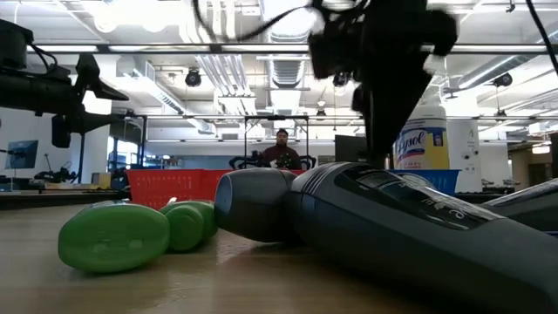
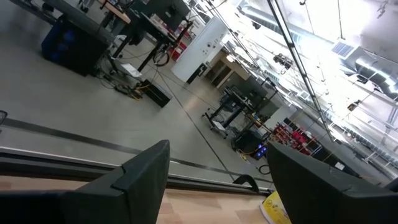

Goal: Pick & Place Travel size toiletries
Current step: Put the dark blue shave cream into the blue bin, then put the green shampoo bottle into the left red bin

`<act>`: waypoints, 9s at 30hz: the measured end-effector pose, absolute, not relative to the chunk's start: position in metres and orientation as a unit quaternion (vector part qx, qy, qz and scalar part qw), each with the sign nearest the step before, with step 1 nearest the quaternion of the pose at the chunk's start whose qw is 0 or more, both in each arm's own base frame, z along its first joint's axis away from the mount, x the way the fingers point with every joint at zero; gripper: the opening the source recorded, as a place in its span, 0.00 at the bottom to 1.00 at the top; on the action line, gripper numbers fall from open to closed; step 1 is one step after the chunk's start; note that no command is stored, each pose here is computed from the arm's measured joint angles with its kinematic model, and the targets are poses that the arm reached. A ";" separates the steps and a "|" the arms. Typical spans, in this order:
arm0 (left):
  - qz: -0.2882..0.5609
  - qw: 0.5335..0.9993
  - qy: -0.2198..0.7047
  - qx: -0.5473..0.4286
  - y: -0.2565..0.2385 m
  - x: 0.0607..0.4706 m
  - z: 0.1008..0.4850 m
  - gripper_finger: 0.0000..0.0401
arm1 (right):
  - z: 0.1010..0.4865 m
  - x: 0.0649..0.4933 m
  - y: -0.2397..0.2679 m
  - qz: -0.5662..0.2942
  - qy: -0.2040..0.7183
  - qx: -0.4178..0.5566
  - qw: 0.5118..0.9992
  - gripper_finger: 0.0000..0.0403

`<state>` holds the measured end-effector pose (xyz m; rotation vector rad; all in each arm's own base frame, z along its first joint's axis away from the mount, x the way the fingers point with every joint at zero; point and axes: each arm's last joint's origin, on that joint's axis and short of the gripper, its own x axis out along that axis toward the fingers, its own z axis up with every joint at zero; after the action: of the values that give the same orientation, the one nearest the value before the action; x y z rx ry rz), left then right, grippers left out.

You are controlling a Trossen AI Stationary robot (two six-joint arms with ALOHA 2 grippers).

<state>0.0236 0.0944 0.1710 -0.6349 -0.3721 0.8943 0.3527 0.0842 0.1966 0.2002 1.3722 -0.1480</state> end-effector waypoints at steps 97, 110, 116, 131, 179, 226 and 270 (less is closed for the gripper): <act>-0.057 0.967 0.246 0.022 -0.010 0.152 0.265 0.62 | 0.243 0.251 -0.009 -0.287 0.469 0.425 0.719 0.84; -0.187 0.896 0.364 0.172 -0.136 0.206 0.229 0.62 | 0.243 0.251 -0.002 -0.241 0.494 0.379 0.745 0.89; -0.280 0.846 0.393 0.227 -0.161 0.242 0.212 0.63 | 0.243 0.251 -0.002 -0.235 0.498 0.370 0.749 0.87; -0.314 0.832 0.396 0.231 -0.167 0.300 0.180 0.68 | 0.243 0.251 -0.002 -0.219 0.505 0.345 0.760 0.89; 0.472 0.757 0.166 -0.421 -0.027 0.205 0.267 0.39 | 0.278 0.224 -0.010 -0.312 0.384 0.346 0.797 0.84; 0.398 0.820 0.302 -0.277 0.001 0.228 0.248 0.59 | 0.277 0.227 -0.010 -0.323 0.379 0.334 0.800 0.84; 0.004 0.842 0.532 0.089 0.073 0.251 0.201 0.73 | 0.276 0.227 -0.010 -0.333 0.369 0.372 0.784 0.87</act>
<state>0.2509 0.0726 0.2010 0.1876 1.1242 0.0088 0.2269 -0.0100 0.2765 0.8027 0.7954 -0.7179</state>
